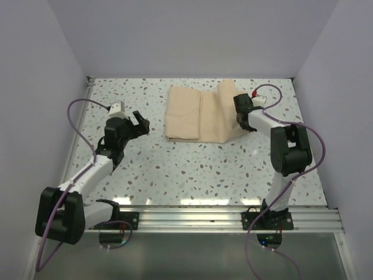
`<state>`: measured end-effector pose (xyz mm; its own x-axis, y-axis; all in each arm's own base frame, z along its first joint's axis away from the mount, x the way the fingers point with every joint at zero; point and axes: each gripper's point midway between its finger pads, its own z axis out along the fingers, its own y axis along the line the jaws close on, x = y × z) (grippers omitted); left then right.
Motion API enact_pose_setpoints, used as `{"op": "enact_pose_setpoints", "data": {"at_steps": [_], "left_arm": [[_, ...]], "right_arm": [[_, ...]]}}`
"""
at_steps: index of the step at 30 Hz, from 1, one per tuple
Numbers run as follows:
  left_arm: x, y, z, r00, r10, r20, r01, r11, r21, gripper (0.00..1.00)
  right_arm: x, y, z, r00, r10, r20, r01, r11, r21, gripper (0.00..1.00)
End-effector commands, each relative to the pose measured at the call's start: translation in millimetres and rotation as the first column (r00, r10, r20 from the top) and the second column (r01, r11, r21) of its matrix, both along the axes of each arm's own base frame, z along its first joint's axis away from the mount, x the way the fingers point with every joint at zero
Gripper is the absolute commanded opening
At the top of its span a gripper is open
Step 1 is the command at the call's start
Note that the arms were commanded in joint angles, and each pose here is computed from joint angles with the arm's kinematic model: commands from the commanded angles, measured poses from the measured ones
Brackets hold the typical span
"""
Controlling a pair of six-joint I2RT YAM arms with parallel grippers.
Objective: Open and lay out the surgical kit
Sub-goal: Open the surgical kit at the center of the board.
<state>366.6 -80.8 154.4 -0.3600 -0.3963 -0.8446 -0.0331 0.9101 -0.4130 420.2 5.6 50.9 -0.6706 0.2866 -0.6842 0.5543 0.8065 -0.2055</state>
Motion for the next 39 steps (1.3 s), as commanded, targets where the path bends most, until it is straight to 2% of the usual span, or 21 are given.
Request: {"op": "enact_pose_setpoints", "data": {"at_steps": [1,3,4,5,6,7,11,16,18,20,21,22,25,27,31,35,39], "left_arm": [[16,-22,8,0.997,-0.073,0.033,0.072,0.996,0.052,1.0],[21,-33,2,0.995,-0.098,0.009,0.097,0.993,0.074,1.0],[28,-39,-6,0.994,-0.107,-0.025,0.109,0.989,0.095,1.0],[31,-47,-9,0.992,-0.118,-0.041,0.122,0.986,0.112,1.0],[35,-52,-10,0.99,-0.127,-0.054,0.133,0.983,0.123,1.0],[43,-60,-14,0.988,-0.136,-0.078,0.146,0.979,0.139,1.0],[52,-104,-7,0.977,-0.199,-0.076,0.209,0.963,0.169,1.0],[62,-161,0,0.959,-0.277,-0.064,0.284,0.93,0.234,1.0],[64,-176,-7,0.951,-0.298,-0.077,0.308,0.914,0.264,1.0],[64,-198,-28,0.937,-0.33,-0.115,0.35,0.885,0.308,1.0],[64,-203,-52,0.931,-0.329,-0.159,0.365,0.867,0.34,1.0],[62,-215,-55,0.93,-0.326,-0.173,0.368,0.856,0.364,1.0],[71,-218,-85,0.949,-0.225,-0.22,0.303,0.843,0.445,1.0],[69,-215,-116,0.937,-0.186,-0.297,0.311,0.832,0.46,1.0],[74,-221,-134,0.931,-0.154,-0.332,0.303,0.833,0.463,1.0],[74,-214,-138,0.935,-0.101,-0.341,0.266,0.834,0.483,1.0],[70,-206,-119,0.946,-0.084,-0.313,0.234,0.845,0.481,1.0]], "right_arm": [[7,-9,-3,0.997,-0.078,0.006,0.078,0.996,0.048,0.0],[13,-2,-10,0.999,-0.035,-0.017,0.036,0.993,0.109,0.0],[14,-3,-13,0.999,-0.031,-0.023,0.034,0.991,0.129,0.42],[15,-2,-11,1.0,-0.024,-0.015,0.026,0.99,0.136,0.68],[14,-5,-9,1.0,-0.025,-0.018,0.027,0.992,0.123,0.9],[15,-8,-4,1.0,-0.026,-0.01,0.027,0.993,0.114,0.99],[11,-26,26,0.997,-0.073,0.039,0.071,0.996,0.049,0.99],[14,-18,70,0.987,-0.04,0.158,0.023,0.994,0.11,0.99],[16,-15,82,0.982,-0.018,0.186,-0.004,0.993,0.12,0.99],[18,-11,95,0.976,-0.001,0.219,-0.031,0.989,0.142,0.98],[18,-9,98,0.973,0.005,0.23,-0.04,0.988,0.147,0.98],[19,-8,101,0.971,0.011,0.238,-0.049,0.987,0.153,0.98],[23,0,111,0.962,0.042,0.27,-0.095,0.978,0.184,0.98],[23,6,112,0.961,0.061,0.271,-0.119,0.972,0.204,0.98],[22,11,111,0.957,0.078,0.279,-0.144,0.964,0.223,0.98],[21,11,114,0.955,0.08,0.285,-0.147,0.964,0.223,0.98],[21,11,112,0.956,0.079,0.284,-0.146,0.963,0.226,0.98]]}}
